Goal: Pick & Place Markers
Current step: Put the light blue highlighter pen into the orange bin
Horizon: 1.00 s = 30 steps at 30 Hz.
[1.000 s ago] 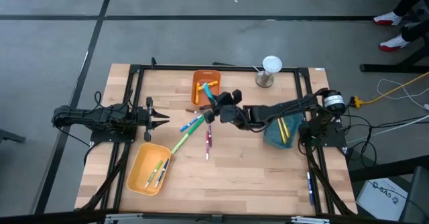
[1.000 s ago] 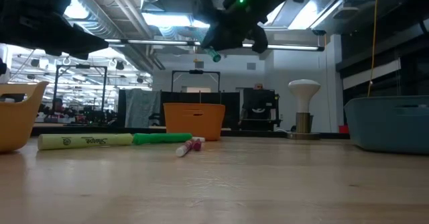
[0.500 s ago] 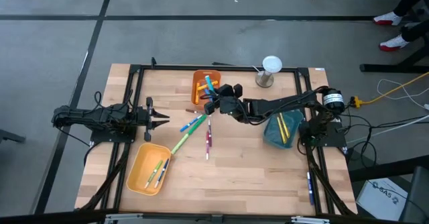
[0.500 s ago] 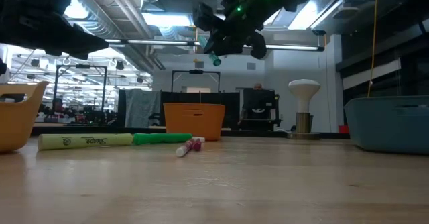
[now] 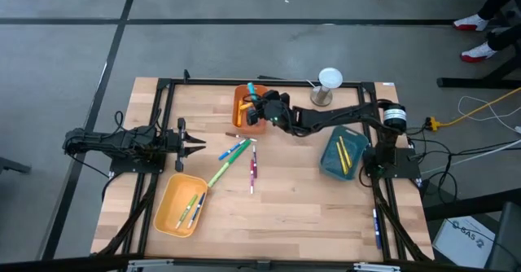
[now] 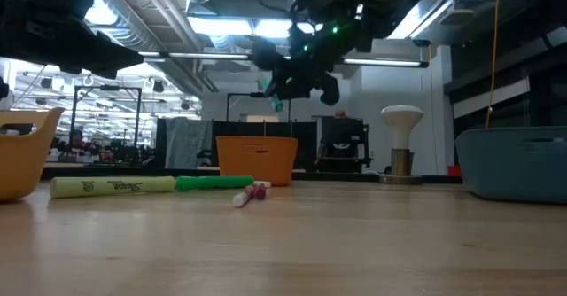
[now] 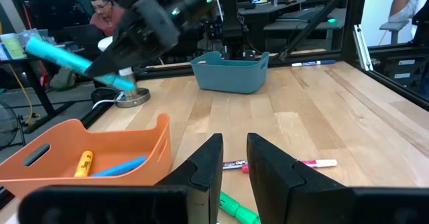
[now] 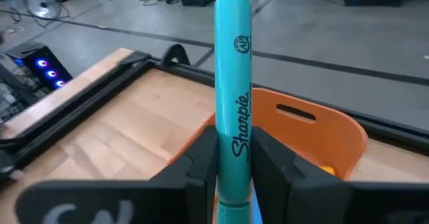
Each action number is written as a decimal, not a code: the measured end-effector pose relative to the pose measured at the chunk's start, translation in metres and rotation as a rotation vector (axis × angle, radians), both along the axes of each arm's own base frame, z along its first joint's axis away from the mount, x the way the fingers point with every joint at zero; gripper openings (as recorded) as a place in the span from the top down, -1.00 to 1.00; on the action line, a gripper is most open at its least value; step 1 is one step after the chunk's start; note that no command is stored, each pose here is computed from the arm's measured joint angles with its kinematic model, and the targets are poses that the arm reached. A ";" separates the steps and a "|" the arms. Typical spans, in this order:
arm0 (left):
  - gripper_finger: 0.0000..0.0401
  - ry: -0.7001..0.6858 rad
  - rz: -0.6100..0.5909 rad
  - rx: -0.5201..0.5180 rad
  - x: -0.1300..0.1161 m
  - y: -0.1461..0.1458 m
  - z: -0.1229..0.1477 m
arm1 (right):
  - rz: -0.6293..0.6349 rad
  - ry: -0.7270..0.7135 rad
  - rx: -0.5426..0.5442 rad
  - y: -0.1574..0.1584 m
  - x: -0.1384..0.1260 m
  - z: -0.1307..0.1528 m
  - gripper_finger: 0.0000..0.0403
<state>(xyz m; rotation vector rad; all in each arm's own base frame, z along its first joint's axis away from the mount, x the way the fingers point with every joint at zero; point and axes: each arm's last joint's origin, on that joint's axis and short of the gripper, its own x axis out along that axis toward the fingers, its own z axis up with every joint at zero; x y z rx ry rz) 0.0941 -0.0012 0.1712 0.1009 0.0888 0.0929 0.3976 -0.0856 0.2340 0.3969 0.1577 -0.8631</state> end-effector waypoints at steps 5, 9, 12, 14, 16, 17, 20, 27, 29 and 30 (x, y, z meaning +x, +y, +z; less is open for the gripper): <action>0.66 0.000 0.000 0.000 0.000 0.000 0.000 | 0.012 0.000 0.036 -0.013 0.002 -0.010 0.65; 0.67 0.000 0.000 0.000 0.000 0.000 0.000 | 0.023 0.010 0.027 -0.014 0.003 -0.013 0.65; 0.68 0.000 0.000 0.000 0.000 0.000 0.000 | 0.028 0.019 0.017 -0.014 0.003 -0.013 0.64; 0.69 0.000 0.000 0.000 0.000 0.000 0.000 | 0.031 0.022 0.008 -0.014 0.003 -0.012 0.64; 0.68 0.000 0.000 0.000 0.000 0.000 0.000 | 0.031 0.022 0.007 -0.014 0.003 -0.012 0.64; 0.68 0.000 0.000 0.000 0.000 0.000 0.000 | 0.032 0.023 0.007 -0.014 0.003 -0.012 0.64; 0.66 0.000 0.000 0.000 0.000 0.000 0.000 | 0.032 0.023 0.007 -0.014 0.003 -0.012 0.64; 0.68 0.000 0.000 0.000 0.000 0.000 0.000 | 0.031 0.022 0.008 -0.014 0.003 -0.012 0.64; 0.68 0.000 0.000 0.000 0.000 0.000 0.000 | 0.031 0.021 0.009 -0.014 0.003 -0.012 0.64; 0.68 0.000 0.000 0.000 0.000 0.000 0.000 | 0.031 0.022 0.010 -0.014 0.003 -0.013 0.64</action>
